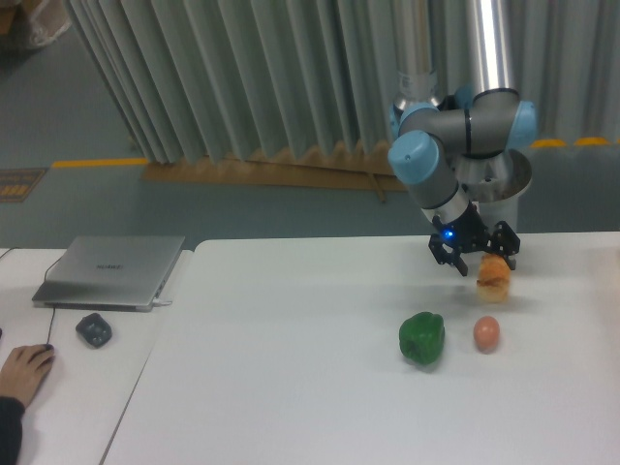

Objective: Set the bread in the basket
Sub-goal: 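Lower the gripper around the bread loaf and close on it, then lift the bread loaf and carry it away past the egg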

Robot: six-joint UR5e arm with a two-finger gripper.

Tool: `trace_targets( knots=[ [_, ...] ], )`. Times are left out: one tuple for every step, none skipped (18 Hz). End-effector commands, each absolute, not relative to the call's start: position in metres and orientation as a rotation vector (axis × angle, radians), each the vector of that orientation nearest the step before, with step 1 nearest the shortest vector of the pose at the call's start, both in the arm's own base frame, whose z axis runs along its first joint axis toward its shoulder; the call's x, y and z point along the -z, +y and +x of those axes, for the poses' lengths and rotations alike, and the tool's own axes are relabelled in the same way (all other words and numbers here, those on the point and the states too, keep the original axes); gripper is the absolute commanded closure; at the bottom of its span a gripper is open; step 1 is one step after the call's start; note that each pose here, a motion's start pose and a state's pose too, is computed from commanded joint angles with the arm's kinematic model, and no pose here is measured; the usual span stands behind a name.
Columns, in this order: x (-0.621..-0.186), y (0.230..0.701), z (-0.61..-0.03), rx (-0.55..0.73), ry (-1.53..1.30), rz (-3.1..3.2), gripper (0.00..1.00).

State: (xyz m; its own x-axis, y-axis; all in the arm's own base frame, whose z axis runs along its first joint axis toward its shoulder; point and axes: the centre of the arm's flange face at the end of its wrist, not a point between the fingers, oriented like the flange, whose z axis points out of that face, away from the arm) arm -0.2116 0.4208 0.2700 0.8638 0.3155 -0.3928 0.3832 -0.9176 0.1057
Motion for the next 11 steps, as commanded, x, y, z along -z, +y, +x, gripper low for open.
trace_targets(
  knots=[
    [-0.268,0.421,-0.216,0.552,0.533,2.851,0.00],
    [-0.266,0.422,-0.219,0.548,0.530,2.848,0.00],
    [-0.264,0.421,-0.224,0.539,0.523,2.844,0.00],
    [-0.265,0.417,-0.232,0.534,0.506,2.843,0.00],
    [-0.263,0.416,-0.234,0.526,0.474,2.841,0.00],
    [-0.260,0.416,-0.235,0.514,0.437,2.838,0.00],
    [-0.255,0.417,-0.237,0.505,0.420,2.831,0.02],
    [-0.250,0.422,-0.241,0.496,0.412,2.825,0.12],
    [-0.246,0.425,-0.243,0.497,0.403,2.817,0.16],
    [-0.243,0.427,-0.246,0.514,0.395,2.797,0.25],
    [-0.240,0.428,-0.246,0.522,0.386,2.784,0.36]
  ],
)
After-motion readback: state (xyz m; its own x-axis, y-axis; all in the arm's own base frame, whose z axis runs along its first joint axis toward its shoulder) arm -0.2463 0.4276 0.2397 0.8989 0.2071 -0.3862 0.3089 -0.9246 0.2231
